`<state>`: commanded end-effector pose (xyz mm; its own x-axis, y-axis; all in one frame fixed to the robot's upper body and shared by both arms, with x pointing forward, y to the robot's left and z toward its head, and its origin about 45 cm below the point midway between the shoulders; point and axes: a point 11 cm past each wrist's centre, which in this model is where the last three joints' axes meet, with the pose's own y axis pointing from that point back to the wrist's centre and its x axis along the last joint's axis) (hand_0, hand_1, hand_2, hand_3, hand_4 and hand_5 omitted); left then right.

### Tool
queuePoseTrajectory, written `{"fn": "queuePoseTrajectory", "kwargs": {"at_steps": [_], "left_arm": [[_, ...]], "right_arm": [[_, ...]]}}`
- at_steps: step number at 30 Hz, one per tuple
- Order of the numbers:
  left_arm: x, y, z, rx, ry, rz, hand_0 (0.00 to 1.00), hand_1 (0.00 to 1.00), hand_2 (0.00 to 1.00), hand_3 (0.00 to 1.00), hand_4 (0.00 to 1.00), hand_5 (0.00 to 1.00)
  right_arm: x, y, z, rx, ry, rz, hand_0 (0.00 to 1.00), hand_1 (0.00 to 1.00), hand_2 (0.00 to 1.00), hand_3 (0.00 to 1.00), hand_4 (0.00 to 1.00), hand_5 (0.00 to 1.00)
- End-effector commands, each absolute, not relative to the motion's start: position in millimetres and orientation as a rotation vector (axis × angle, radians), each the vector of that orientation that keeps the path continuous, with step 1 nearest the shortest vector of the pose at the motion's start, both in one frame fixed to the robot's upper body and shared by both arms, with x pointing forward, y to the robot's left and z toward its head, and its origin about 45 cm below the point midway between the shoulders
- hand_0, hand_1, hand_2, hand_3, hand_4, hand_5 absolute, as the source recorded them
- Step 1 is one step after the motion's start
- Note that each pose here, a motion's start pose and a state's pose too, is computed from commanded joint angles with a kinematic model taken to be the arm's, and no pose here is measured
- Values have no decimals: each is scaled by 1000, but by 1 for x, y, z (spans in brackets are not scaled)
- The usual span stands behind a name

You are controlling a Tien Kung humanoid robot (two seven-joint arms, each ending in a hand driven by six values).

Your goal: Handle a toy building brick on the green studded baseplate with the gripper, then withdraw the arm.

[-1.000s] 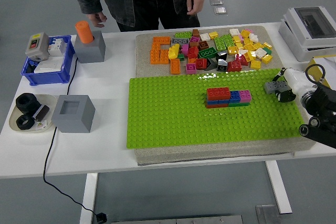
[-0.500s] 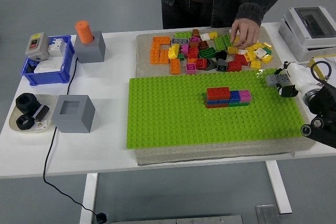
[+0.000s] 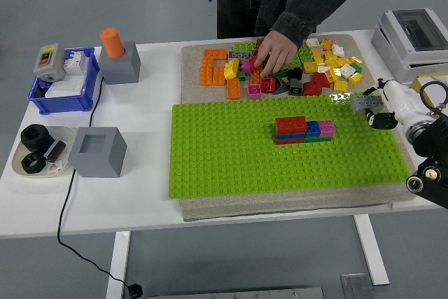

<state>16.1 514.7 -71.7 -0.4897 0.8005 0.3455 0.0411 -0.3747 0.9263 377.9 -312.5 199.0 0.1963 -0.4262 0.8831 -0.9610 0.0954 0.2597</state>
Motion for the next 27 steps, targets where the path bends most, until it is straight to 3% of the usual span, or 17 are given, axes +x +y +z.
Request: {"fn": "queuePoseTrajectory", "kwargs": {"at_steps": [8, 27], "left_arm": [[15, 514, -72, 1159, 1329, 1912, 831, 876, 818, 701, 873, 590], [16, 513, -72, 1157, 1327, 1912, 832, 876, 818, 703, 875, 591]], "right_arm": [[367, -280, 191, 1593, -1365, 673, 998, 942, 935, 419, 534, 2], [365, -257, 182, 1653, -1336, 664, 998, 938, 930, 419, 535, 2]]}}
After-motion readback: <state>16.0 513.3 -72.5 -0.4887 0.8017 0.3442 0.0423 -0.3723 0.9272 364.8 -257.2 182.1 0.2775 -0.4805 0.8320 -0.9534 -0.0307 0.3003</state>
